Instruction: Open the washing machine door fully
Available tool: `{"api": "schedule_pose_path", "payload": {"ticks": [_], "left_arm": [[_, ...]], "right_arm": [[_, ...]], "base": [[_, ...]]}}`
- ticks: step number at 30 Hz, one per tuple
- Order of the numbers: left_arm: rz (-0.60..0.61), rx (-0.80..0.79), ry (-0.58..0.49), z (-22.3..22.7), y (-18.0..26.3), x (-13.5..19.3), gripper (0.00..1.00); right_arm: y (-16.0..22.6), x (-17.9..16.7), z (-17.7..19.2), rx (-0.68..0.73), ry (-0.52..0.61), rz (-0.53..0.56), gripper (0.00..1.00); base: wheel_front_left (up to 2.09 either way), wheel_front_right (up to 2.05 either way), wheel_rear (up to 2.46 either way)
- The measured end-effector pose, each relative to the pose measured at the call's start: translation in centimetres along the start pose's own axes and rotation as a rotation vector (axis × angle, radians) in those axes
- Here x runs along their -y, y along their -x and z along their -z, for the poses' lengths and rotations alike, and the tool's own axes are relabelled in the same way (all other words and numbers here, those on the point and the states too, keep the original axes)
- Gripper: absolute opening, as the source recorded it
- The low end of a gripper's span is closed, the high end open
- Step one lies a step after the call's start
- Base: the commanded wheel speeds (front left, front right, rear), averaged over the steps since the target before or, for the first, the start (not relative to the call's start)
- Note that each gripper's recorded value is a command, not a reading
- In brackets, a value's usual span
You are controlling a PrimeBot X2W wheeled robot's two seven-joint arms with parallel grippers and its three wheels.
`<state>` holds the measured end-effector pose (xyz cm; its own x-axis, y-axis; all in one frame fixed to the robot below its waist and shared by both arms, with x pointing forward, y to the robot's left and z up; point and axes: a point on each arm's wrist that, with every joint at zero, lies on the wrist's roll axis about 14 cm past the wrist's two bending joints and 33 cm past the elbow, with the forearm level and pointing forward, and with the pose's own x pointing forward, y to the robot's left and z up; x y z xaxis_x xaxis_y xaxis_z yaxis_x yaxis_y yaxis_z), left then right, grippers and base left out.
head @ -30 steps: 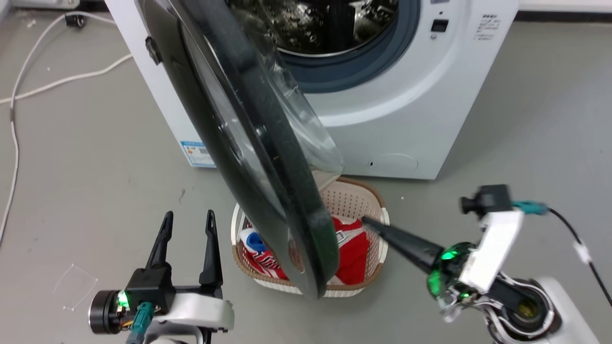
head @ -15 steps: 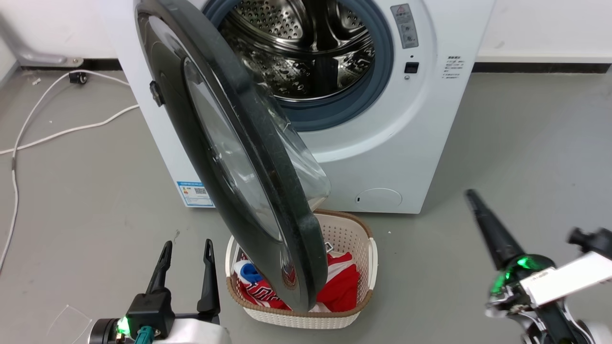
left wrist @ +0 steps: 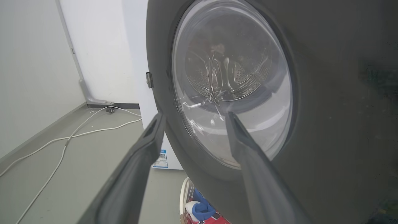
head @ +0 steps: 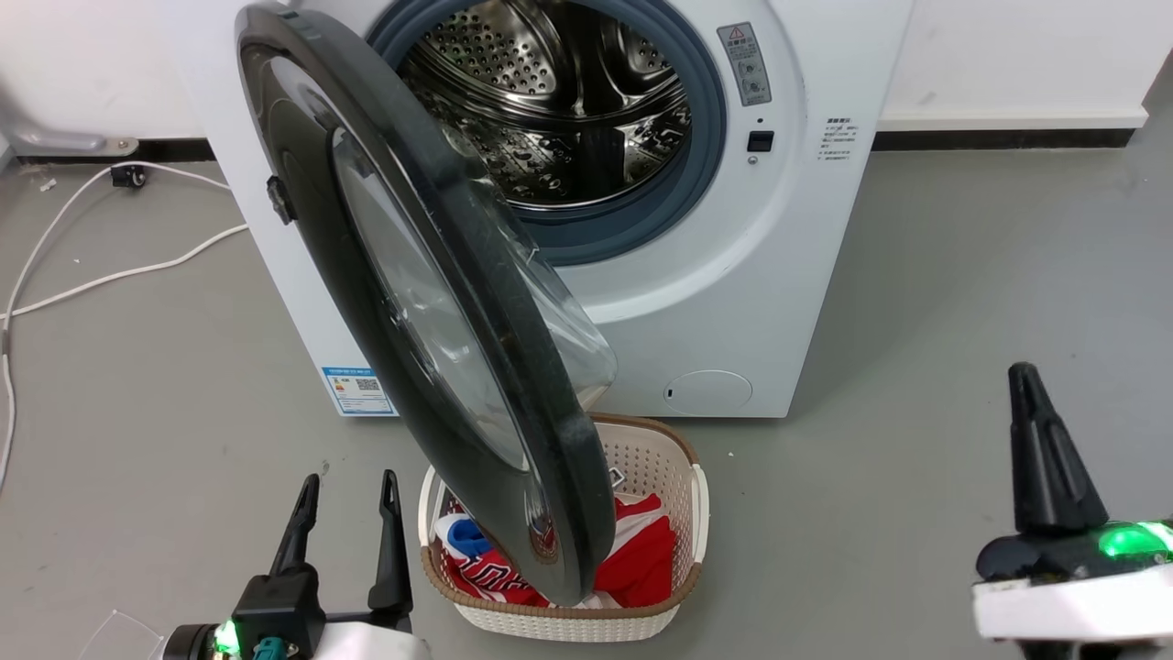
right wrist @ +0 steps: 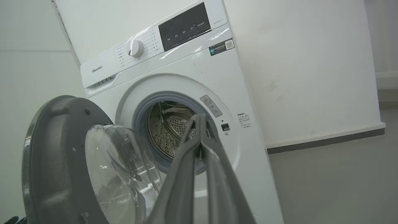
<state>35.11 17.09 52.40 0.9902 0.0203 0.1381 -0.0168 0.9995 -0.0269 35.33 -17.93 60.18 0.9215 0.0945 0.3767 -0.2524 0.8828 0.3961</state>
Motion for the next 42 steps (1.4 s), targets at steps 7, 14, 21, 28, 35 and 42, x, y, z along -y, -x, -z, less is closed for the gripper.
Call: {"api": "schedule_pose_path", "payload": {"ticks": [7,14,21,28,35,42], "left_arm": [[0.005,0.004,-0.004,-0.1,0.0,0.1,1.0],[0.009,0.007,-0.007,-0.2,0.2,0.2,1.0],[0.009,0.006,-0.01,-0.2,0.3,0.2,1.0],[0.01,0.006,-0.013,-0.2,0.4,0.3,1.0],[0.011,0.004,-0.015,-0.2,0.5,0.3,1.0],[0.007,0.002,-0.016,-0.1,0.5,0.2,1.0]], "right_arm": [[1.3,-0.6,0.7,-0.027,0.315,-0.005,0.0],[3.1,1.7,1.9,-0.092,0.405,0.077,0.0],[4.8,3.1,3.5,-0.16,0.397,0.124,1.0],[5.3,3.7,3.9,-0.175,0.357,0.154,1.0],[5.7,4.0,4.3,-0.188,0.347,0.165,1.0],[5.8,4.1,4.6,-0.197,0.338,0.168,1.0]], "base": [[0.0,0.0,0.0],[0.0,0.0,0.0],[0.0,0.0,0.0],[0.0,0.0,0.0],[0.0,0.0,0.0],[0.0,0.0,0.0]]}}
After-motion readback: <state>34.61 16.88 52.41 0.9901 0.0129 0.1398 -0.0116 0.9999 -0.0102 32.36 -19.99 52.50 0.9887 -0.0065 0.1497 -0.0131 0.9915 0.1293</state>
